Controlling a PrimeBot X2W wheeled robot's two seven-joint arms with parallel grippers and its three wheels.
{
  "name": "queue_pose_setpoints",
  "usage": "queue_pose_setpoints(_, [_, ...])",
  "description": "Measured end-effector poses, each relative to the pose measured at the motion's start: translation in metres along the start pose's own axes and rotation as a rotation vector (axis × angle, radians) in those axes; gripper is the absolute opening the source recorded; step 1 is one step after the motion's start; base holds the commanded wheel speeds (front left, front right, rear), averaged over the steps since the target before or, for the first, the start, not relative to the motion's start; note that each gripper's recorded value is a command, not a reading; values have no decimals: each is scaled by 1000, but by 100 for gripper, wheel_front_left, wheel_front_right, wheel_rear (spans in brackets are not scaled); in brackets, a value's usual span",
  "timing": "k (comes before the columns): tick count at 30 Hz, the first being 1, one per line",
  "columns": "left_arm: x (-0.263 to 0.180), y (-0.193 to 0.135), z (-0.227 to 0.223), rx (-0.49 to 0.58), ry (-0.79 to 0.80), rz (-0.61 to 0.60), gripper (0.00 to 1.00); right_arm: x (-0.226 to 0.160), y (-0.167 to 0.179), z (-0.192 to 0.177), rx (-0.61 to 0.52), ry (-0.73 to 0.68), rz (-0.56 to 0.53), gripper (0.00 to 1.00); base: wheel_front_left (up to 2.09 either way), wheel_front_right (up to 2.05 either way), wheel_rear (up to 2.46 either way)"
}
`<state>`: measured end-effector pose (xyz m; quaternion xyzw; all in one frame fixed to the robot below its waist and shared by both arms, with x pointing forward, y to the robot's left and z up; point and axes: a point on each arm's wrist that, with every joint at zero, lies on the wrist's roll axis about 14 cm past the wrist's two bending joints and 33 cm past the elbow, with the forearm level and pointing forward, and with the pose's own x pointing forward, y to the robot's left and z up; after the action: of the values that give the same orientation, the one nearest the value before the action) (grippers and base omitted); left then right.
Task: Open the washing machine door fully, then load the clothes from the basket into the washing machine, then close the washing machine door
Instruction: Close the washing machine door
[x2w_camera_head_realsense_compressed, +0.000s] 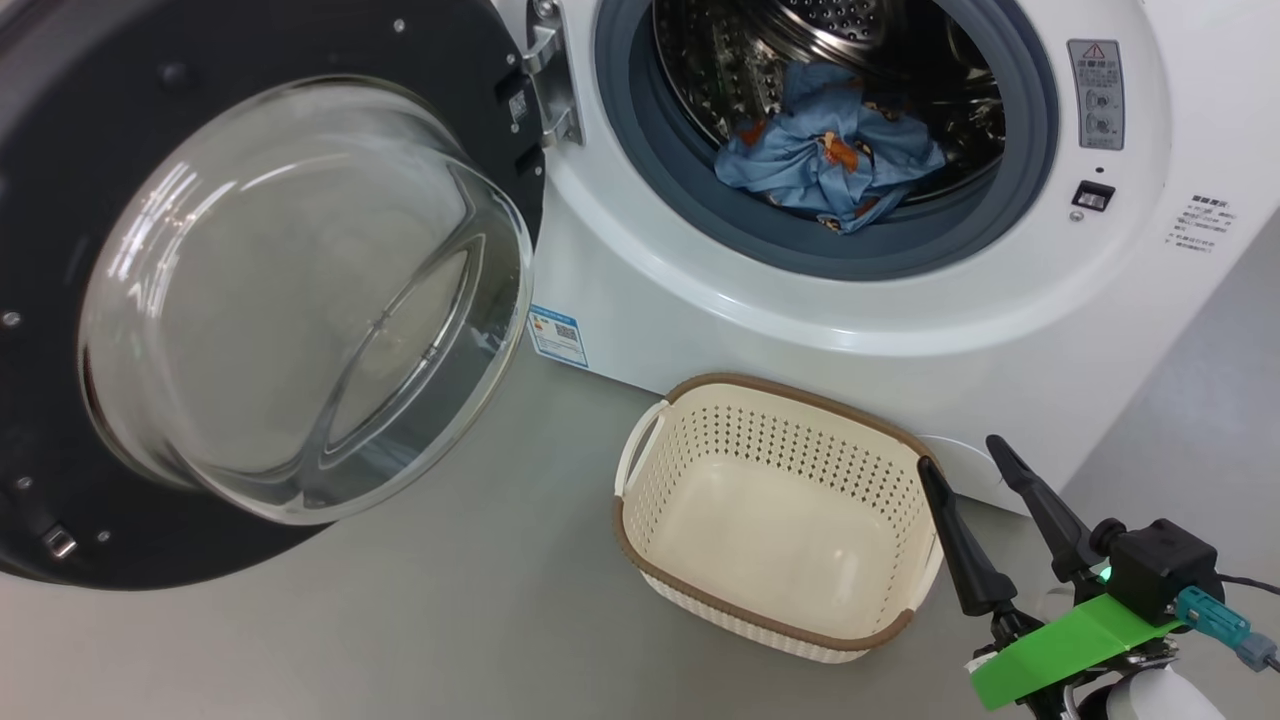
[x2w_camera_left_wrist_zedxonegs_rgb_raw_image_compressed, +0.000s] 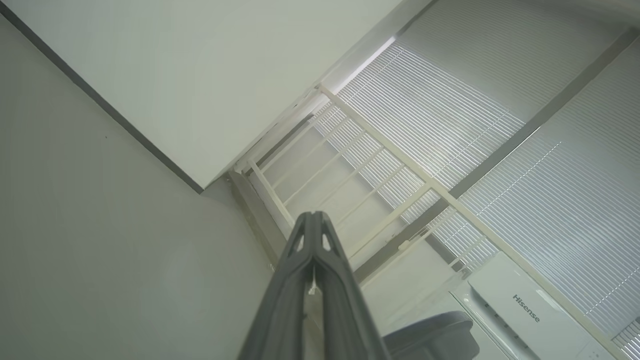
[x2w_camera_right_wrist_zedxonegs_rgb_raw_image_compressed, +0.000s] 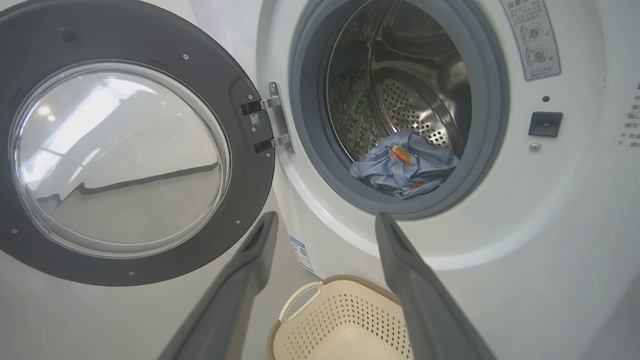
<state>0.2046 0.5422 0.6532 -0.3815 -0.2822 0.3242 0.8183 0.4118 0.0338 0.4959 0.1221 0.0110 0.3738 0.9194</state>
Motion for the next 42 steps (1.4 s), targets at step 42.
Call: queue_pose_setpoints(42, [-31,11,-101,-32,855,87,0,9,-8,-4,-14,10,16,100,0,0,0])
